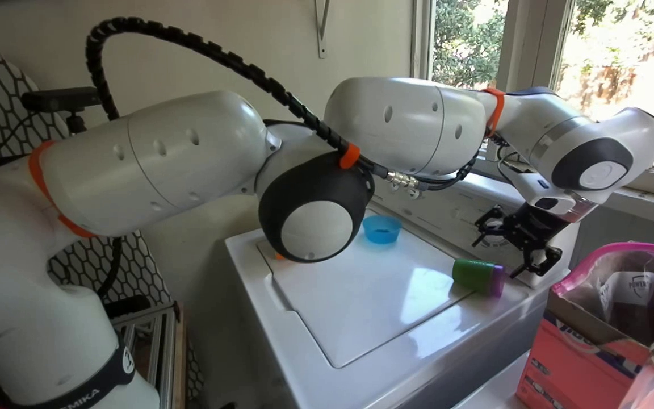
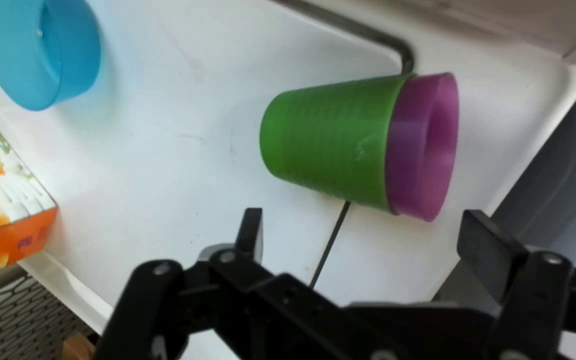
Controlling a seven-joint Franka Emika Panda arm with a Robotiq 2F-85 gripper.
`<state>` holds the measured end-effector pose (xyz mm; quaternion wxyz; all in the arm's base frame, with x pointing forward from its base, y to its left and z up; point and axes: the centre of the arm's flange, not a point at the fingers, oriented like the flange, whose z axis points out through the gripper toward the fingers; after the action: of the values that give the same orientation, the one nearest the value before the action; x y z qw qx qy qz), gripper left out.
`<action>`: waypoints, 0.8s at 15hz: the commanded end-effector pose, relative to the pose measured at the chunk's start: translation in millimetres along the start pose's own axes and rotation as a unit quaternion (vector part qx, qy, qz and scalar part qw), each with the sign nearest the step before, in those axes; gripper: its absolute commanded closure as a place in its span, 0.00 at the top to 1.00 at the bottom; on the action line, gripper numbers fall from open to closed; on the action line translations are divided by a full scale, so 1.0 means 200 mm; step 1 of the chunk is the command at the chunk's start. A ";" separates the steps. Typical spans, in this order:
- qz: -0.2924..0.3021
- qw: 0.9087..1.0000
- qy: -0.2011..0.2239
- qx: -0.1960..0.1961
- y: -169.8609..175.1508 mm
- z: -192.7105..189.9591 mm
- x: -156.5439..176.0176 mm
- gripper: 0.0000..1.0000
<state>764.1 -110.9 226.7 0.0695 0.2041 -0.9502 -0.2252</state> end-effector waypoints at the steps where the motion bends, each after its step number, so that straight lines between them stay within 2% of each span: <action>1: 0.057 0.998 -0.031 -0.003 -0.08 -0.02 -0.09 1.00; 12: 0.088 0.993 -0.017 -0.080 -0.05 0.17 -0.15 1.00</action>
<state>764.9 -93.2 200.1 0.0818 0.1283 -0.9512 -0.2686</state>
